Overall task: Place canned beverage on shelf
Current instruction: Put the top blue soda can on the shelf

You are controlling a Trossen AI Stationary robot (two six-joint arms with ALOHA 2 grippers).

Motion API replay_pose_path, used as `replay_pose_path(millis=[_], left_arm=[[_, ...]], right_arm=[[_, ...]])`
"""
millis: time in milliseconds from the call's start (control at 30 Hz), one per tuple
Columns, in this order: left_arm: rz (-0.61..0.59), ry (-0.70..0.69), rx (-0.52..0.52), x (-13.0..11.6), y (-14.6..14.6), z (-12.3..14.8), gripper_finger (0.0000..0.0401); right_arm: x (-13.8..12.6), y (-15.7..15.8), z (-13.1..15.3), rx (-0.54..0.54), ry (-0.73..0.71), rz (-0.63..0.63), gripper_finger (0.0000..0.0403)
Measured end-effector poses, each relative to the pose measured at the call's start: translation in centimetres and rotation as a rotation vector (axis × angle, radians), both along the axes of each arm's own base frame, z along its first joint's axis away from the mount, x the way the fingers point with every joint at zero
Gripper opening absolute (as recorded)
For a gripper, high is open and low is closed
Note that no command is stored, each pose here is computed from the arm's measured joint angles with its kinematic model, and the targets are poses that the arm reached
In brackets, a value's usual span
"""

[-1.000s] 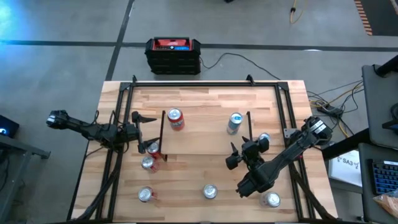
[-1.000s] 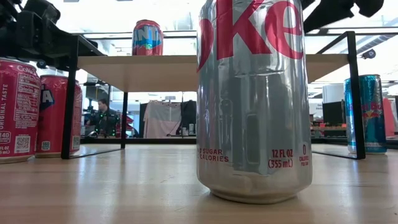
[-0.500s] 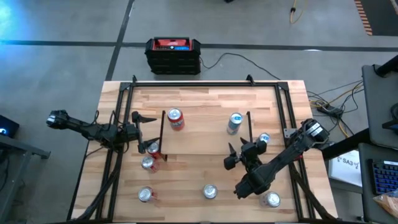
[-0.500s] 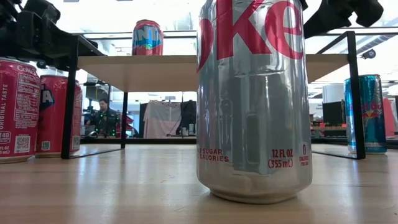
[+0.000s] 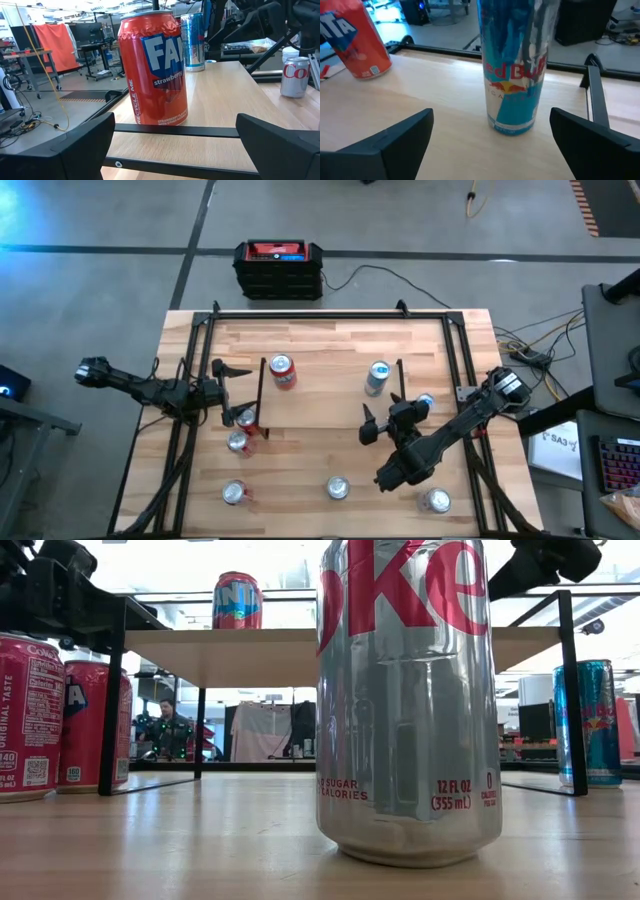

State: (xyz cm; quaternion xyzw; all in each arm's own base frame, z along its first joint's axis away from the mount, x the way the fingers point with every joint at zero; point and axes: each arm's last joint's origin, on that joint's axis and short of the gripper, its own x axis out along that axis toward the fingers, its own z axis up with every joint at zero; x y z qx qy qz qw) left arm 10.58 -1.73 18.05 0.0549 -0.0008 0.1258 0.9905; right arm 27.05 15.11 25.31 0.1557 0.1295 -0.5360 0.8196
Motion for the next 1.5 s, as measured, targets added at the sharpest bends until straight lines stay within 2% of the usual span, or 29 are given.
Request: replay_pose_path(millis=[433, 933, 1233, 1500], left_arm=[[0.0, 0.001, 0.0, 0.0, 0.0, 0.0, 0.04], [0.0, 0.001, 0.0, 0.0, 0.0, 0.0, 0.04], [0.0, 0.001, 0.0, 0.0, 0.0, 0.0, 0.04], [0.0, 0.001, 0.0, 0.0, 0.0, 0.0, 0.04]], right_arm=[[0.6, -0.9, 0.4, -0.145, 0.0, 0.046, 0.0384], [1.6, -3.1, 0.1, -0.138, 0.021, -0.032, 0.0384], [1.5, -3.1, -0.2, -0.028, 0.011, -0.095, 0.0384], [1.8, -3.8, -0.1, -0.068, 0.009, -0.099, 0.0384]])
